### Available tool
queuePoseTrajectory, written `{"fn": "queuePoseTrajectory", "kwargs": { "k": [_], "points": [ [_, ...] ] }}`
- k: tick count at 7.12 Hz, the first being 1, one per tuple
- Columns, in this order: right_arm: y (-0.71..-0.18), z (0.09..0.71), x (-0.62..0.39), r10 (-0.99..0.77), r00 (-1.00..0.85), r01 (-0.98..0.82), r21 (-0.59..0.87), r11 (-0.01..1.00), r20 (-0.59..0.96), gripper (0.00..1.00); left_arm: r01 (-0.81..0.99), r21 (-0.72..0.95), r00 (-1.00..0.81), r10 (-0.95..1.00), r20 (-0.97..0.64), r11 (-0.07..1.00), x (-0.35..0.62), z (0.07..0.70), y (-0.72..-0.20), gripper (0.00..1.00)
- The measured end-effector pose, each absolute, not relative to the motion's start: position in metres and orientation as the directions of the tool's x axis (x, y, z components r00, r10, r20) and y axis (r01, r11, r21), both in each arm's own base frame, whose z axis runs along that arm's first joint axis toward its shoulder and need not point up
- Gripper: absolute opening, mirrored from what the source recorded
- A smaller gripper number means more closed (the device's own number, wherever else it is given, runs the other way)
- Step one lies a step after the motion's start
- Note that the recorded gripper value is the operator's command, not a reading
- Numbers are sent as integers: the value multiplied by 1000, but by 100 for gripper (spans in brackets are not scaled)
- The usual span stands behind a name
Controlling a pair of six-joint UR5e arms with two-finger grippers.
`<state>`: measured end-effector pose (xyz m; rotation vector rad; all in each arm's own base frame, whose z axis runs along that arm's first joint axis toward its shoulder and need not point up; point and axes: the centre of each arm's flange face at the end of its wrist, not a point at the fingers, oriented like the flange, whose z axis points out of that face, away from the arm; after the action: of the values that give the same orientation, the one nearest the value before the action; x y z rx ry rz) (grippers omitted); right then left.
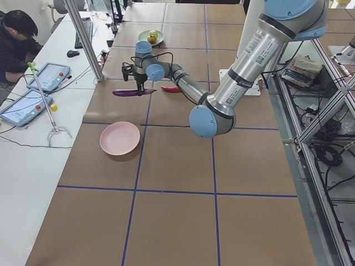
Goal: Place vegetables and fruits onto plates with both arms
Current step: 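Lift the eggplant with the left gripper and lay it on the pink plate, then move the left gripper to the red chili pepper and grasp it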
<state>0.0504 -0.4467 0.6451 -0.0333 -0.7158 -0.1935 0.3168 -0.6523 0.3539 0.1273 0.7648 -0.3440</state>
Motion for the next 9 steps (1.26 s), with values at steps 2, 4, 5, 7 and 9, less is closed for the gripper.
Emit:
{"fn": "queuePoseTrajectory", "kwargs": {
  "k": [2,4,5,7,9],
  "points": [
    [-447,645,50,-165,737,187,36,982,656,100,292,61,733,-183,-655,954,279,445,-694,31],
    [-447,645,50,-165,737,187,37,982,656,100,248,116,752,-116,-648,962,265,512,-704,72],
    [-447,645,50,-166,737,188,37,982,656,100,219,112,747,-92,-659,969,264,533,-693,100],
    [-447,645,50,-166,737,188,37,982,656,100,165,89,702,-53,-711,982,265,542,-674,100],
    [-447,645,50,-165,737,188,36,982,656,100,136,52,671,-54,-739,989,266,483,-666,100]
  ]
}}
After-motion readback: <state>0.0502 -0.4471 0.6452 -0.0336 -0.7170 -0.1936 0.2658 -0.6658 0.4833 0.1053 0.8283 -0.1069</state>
